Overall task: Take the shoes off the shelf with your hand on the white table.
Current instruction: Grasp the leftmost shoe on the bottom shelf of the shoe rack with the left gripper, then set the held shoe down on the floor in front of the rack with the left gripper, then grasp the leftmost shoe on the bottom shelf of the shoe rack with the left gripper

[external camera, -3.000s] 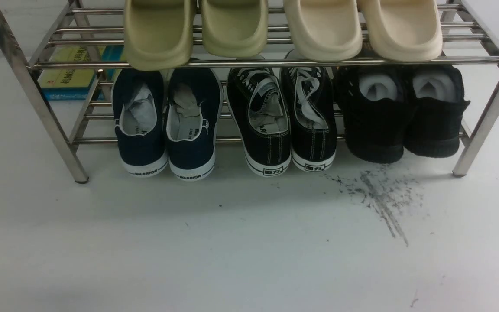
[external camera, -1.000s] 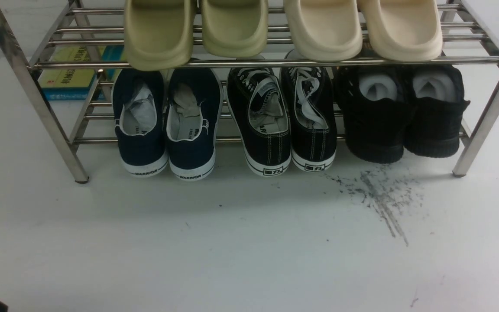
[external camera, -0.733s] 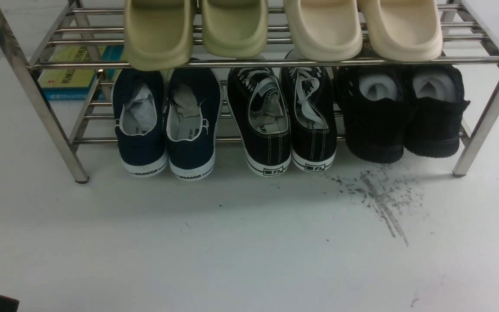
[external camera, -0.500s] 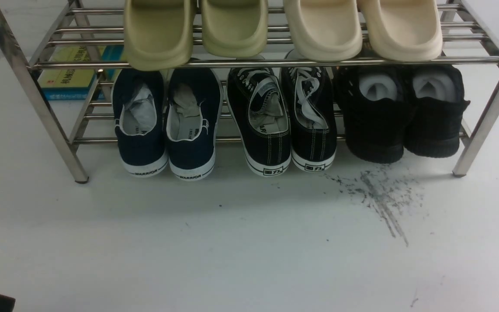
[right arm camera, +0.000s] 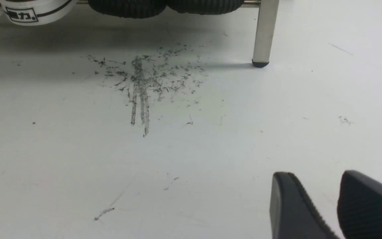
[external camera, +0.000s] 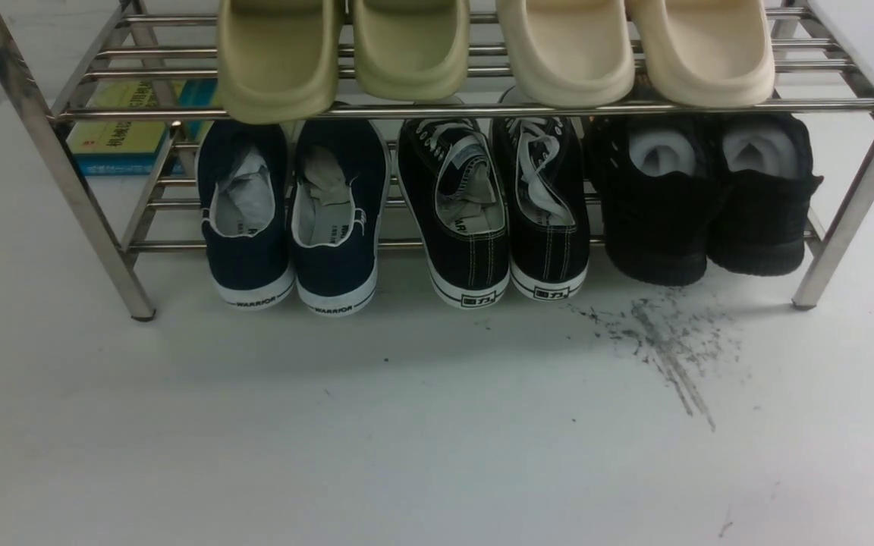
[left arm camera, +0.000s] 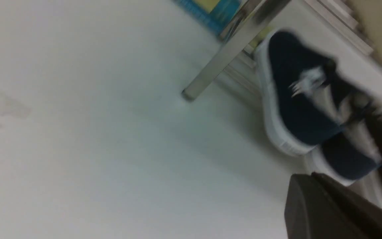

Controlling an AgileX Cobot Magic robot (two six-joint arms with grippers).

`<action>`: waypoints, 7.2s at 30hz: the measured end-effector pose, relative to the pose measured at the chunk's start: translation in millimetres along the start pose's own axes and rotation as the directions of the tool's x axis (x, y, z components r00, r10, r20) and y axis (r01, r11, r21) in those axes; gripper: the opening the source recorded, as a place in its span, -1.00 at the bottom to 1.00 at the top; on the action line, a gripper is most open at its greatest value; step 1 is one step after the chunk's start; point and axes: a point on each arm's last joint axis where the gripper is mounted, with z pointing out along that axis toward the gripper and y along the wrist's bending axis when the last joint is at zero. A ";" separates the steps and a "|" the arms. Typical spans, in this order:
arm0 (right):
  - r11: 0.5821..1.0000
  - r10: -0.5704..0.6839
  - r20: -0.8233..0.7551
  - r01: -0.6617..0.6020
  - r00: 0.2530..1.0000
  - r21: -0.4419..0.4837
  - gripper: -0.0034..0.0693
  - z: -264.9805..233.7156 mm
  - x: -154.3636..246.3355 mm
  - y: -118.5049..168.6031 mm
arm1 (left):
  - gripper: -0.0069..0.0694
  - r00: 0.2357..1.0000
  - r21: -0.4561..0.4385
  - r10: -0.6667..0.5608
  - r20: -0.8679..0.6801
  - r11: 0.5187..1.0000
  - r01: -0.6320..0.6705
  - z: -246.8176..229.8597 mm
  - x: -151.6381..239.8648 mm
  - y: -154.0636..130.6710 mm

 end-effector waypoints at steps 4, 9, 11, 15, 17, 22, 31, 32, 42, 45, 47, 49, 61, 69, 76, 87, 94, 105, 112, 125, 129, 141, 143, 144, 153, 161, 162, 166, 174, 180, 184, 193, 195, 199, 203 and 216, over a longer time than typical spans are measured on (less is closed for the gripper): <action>1.000 0.000 0.000 0.000 1.000 0.000 -0.25 0.0 0.0 0.0 | -0.82 0.955 -0.068 0.099 -0.281 0.990 -0.123 40.0 -14.6 -17.0; 1.000 0.000 0.000 0.000 1.000 0.000 -0.25 0.0 0.0 0.0 | -0.81 0.854 0.026 0.167 -0.493 0.984 -0.177 105.9 -30.2 -43.3; 1.000 0.000 0.000 0.000 1.000 0.000 -0.25 0.0 0.0 0.0 | -0.77 0.841 0.060 0.159 -0.517 0.987 -0.150 124.1 -35.7 -52.0; 1.000 0.000 0.000 0.000 1.000 0.000 -0.25 0.0 0.0 0.0 | -0.60 0.836 0.088 0.167 -0.523 0.986 -0.142 145.8 -47.5 -62.8; 1.000 0.000 0.000 0.000 1.000 0.000 -0.25 0.0 0.0 0.0 | -0.38 0.843 0.098 0.177 -0.508 0.984 -0.148 156.1 -58.0 -69.6; 1.000 0.000 0.000 0.000 1.000 0.000 -0.25 0.0 0.0 0.0 | 0.04 0.848 0.117 0.209 -0.487 0.978 -0.173 168.5 -68.4 -81.2; 1.000 0.000 0.000 0.000 1.000 0.000 -0.25 0.0 0.0 0.0 | 0.24 0.835 0.014 0.322 -0.446 0.935 -0.353 218.3 -72.0 -119.9; 1.000 0.000 0.000 0.000 1.000 0.000 -0.25 0.0 0.0 0.0 | 0.24 0.840 -0.005 0.313 -0.442 0.936 -0.351 223.4 -70.7 -121.6; 1.000 0.000 0.000 0.000 1.000 0.000 -0.25 0.0 0.0 0.0 | 0.24 0.836 -0.061 0.343 -0.429 0.912 -0.406 270.0 -38.5 -136.0; 1.000 0.000 0.000 0.000 1.000 0.000 -0.25 0.0 0.0 0.0 | 0.24 0.829 -0.068 0.343 -0.442 0.909 -0.412 279.6 -31.5 -133.1; 1.000 0.000 0.000 0.000 1.000 0.000 -0.25 0.0 0.0 0.0 | 0.24 0.822 -0.071 0.346 -0.452 0.905 -0.420 284.7 -27.6 -131.0; 1.000 0.000 0.000 0.000 1.000 0.000 -0.25 0.0 0.0 0.0 | 0.25 0.817 -0.076 0.350 -0.459 0.900 -0.429 290.4 -23.7 -128.9; 1.000 0.000 0.000 0.000 1.000 0.000 -0.25 0.0 0.0 0.0 | -0.43 0.843 -0.105 0.353 -0.406 0.898 -0.427 305.3 -20.9 -126.6; 1.000 0.000 0.000 0.000 1.000 0.000 -0.25 0.0 0.0 0.0 | -0.71 0.843 -0.132 0.333 -0.422 0.898 -0.420 294.8 -26.6 -126.7; 1.000 0.000 0.000 0.000 1.000 0.000 -0.25 0.0 0.0 0.0 | -0.71 0.840 -0.182 0.315 -0.441 0.885 -0.428 247.3 -52.9 -129.1; 1.000 0.000 0.000 0.000 1.000 0.000 -0.25 0.0 0.0 0.0 | -0.71 0.833 -0.213 0.340 -0.436 0.861 -0.463 133.0 -92.3 -119.9; 1.000 0.000 0.000 0.000 1.000 0.000 -0.25 0.0 0.0 0.0 | -0.71 0.823 -0.214 0.307 -0.477 0.868 -0.448 88.6 -72.3 -90.4; 1.000 0.000 0.000 0.000 1.000 0.000 -0.25 0.0 0.0 0.0 | -0.71 0.764 -0.098 0.289 -0.577 0.904 -0.416 142.5 23.6 -43.2; 1.000 0.000 0.000 0.000 1.000 0.000 -0.25 0.0 0.0 0.0 | -0.71 0.759 -0.082 0.296 -0.580 0.906 -0.416 164.1 33.3 -43.5; 1.000 0.000 0.000 0.000 1.000 0.000 -0.25 0.0 0.0 0.0 | -0.71 0.661 0.096 0.320 -0.679 0.931 -0.352 156.6 87.5 -85.8; 1.000 0.000 0.000 0.000 1.000 0.000 -0.25 0.0 0.0 0.0 | -0.70 0.660 0.140 0.326 -0.677 0.937 -0.319 157.9 111.3 -102.3; 1.000 0.000 0.000 0.000 1.000 0.000 -0.25 0.0 0.0 0.0 | -0.69 0.561 0.258 0.478 -0.675 0.866 -0.428 152.1 152.1 -124.8; 1.000 0.000 0.000 0.000 1.000 0.000 -0.25 0.0 0.0 0.0 | -0.69 0.545 0.268 0.492 -0.679 0.857 -0.440 148.6 153.0 -131.5; 1.000 0.000 0.000 0.000 1.000 0.000 -0.25 0.0 0.0 0.0 | -0.69 0.540 0.276 0.501 -0.676 0.852 -0.445 147.3 152.7 -136.1; 1.000 0.000 0.000 0.000 1.000 0.000 -0.25 0.0 0.0 0.0 | -0.69 0.548 0.245 0.528 -0.649 0.826 -0.507 145.3 145.5 -149.3; 1.000 0.000 0.000 0.000 1.000 0.000 -0.25 0.0 0.0 0.0 | -0.48 0.546 0.240 0.537 -0.643 0.818 -0.522 146.3 144.9 -148.6; 1.000 0.000 0.000 0.000 1.000 0.000 -0.25 0.0 0.0 0.0 | -0.39 0.543 0.239 0.538 -0.644 0.817 -0.525 147.5 146.2 -148.5; 1.000 0.000 0.000 0.000 1.000 0.000 -0.25 0.0 0.0 0.0 | 0.01 0.532 0.237 0.540 -0.652 0.812 -0.534 152.5 152.0 -147.7; 1.000 0.000 0.000 0.000 1.000 0.000 -0.25 0.0 0.0 0.0 | 0.54 0.564 0.235 0.540 -0.624 0.819 -0.524 139.7 129.7 -159.0; 1.000 0.000 0.000 0.000 1.000 0.000 -0.25 0.0 0.0 0.0 | 0.60 0.662 0.144 0.558 -0.501 0.808 -0.572 114.0 72.2 -171.7; 1.000 0.000 0.000 0.000 1.000 0.000 -0.25 0.0 0.0 0.0 | 0.60 0.742 0.041 0.539 -0.398 0.819 -0.572 109.4 43.7 -180.1; 1.000 0.000 0.000 0.000 1.000 0.000 -0.25 0.0 0.0 0.0 | 0.60 0.892 -0.040 0.333 -0.305 0.931 -0.362 140.7 -17.0 -188.9; 1.000 0.000 0.000 0.000 1.000 0.000 -0.25 0.0 0.0 0.0 | 0.60 0.887 -0.032 0.334 -0.318 0.931 -0.362 149.3 -16.4 -187.5; 1.000 0.000 0.000 0.000 1.000 0.000 -0.25 0.0 0.0 0.0 | 0.60 0.869 -0.022 0.326 -0.373 0.933 -0.360 188.1 -3.5 -181.8; 1.000 0.000 0.000 0.000 1.000 0.000 -0.25 0.0 0.0 0.0 | 0.60 0.871 -0.019 0.320 -0.372 0.936 -0.352 208.2 1.4 -178.4; 1.000 0.000 0.000 0.000 1.000 0.000 -0.25 0.0 0.0 0.0 | 0.60 0.863 -0.006 0.384 -0.327 0.913 -0.409 252.9 24.0 -175.3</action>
